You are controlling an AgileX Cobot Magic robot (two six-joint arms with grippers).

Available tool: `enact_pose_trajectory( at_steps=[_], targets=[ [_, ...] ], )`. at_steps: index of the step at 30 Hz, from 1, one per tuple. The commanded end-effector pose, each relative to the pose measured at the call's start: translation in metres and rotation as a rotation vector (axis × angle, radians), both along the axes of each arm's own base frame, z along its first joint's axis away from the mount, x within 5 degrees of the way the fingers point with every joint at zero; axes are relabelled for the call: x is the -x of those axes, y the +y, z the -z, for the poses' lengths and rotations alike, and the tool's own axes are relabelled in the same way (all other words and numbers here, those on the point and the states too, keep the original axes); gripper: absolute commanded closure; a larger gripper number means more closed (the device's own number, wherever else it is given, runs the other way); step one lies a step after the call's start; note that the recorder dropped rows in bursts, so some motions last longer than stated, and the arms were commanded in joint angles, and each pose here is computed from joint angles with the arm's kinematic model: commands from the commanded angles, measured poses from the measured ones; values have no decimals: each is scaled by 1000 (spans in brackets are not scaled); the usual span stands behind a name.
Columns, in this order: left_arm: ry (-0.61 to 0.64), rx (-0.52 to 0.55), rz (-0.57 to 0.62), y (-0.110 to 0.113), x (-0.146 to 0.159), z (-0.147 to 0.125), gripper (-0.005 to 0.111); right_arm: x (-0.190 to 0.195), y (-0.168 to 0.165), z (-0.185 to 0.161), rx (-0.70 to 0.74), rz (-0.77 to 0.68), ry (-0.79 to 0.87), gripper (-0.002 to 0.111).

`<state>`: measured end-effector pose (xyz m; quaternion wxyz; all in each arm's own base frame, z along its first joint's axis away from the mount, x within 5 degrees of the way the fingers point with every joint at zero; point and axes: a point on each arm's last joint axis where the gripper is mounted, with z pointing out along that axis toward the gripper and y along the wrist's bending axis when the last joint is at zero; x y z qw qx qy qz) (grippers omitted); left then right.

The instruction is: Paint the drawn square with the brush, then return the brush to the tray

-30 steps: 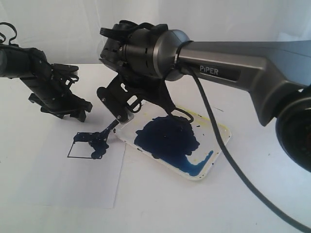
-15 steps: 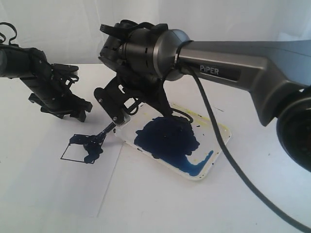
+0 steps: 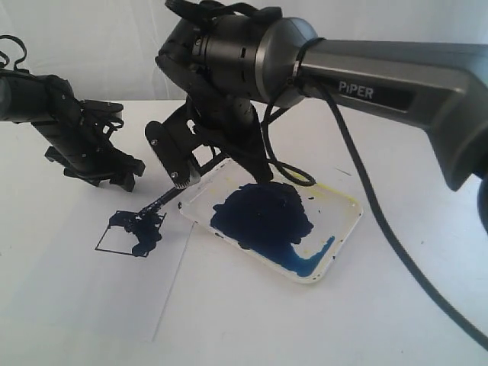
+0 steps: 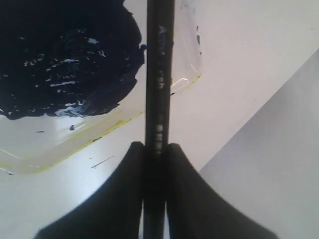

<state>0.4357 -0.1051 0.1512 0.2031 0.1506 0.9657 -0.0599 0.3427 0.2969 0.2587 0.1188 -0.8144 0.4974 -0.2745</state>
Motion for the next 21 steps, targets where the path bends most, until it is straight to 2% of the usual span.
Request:
enact_pose_trajectory(
  at_steps=[1,12,21],
  targets=[
    [37,1,-3,-2,3,3,37,2,1,8,-62,105,41,108],
    [75,39,-106,-1,4,4,37,5,3,10,-161,229,66,108],
    [79,46,-125,-1,4,4,37,3,4,36,-118,315,118,108]
  ],
)
